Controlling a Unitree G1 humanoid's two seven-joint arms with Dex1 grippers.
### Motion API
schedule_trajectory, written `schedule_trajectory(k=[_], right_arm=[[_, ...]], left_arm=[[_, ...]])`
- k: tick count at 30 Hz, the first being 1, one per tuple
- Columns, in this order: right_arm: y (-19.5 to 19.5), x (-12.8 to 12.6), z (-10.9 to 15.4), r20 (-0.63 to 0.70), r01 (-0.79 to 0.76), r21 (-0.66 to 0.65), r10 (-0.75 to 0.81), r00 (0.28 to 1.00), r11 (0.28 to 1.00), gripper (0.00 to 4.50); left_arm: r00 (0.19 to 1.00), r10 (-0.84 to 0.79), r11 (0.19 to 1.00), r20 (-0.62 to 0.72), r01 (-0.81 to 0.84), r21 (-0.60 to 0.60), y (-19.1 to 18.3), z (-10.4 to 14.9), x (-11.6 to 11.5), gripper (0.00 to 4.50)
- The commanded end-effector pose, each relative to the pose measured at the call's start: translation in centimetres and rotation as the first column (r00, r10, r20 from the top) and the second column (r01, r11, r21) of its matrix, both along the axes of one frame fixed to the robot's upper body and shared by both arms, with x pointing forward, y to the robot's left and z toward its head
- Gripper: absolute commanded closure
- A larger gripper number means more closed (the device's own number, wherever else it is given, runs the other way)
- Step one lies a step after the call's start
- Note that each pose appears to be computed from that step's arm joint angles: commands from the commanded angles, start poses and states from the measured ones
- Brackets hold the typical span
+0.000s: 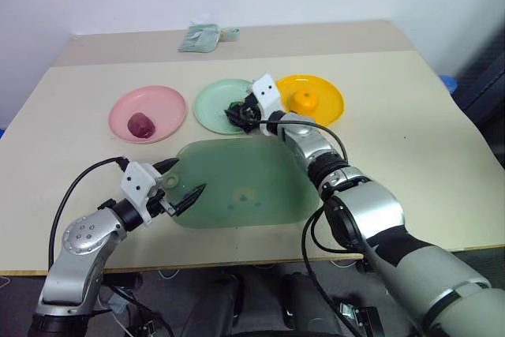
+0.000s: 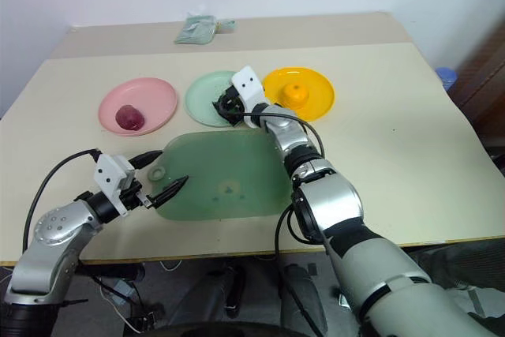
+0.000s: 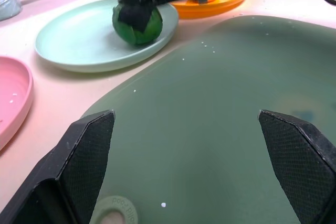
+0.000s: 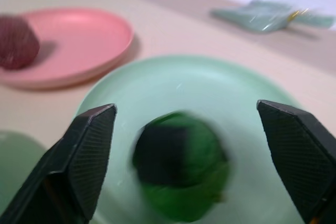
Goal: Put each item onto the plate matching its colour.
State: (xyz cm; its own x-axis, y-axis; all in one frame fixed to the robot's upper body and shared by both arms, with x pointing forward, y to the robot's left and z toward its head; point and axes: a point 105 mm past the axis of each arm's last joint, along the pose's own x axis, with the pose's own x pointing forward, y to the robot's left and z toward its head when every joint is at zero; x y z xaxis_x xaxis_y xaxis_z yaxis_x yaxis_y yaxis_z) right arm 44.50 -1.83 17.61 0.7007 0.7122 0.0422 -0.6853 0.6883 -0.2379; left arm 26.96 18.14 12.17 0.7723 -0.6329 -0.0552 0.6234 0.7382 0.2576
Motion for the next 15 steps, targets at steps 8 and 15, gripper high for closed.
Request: schedule_trajectory(k=[8,15], right_arm=[[-11.0,-10.6,1.4,0.132,0.02,-0.017,-0.017,0.991,1.0,0.03],[-17.0,-16.9,-0.7,0.038,0.268,-0.039,-0.267,0.963,0.963,0.03]], left_arm=[[0.994,-0.11,0.994,0.009,0.11,0.004,0.6,1.6,0.9,0.0],[0.985,-0.171,0.985,-0.026,0.171,-0.011,0.6,2.2,1.3,0.0]])
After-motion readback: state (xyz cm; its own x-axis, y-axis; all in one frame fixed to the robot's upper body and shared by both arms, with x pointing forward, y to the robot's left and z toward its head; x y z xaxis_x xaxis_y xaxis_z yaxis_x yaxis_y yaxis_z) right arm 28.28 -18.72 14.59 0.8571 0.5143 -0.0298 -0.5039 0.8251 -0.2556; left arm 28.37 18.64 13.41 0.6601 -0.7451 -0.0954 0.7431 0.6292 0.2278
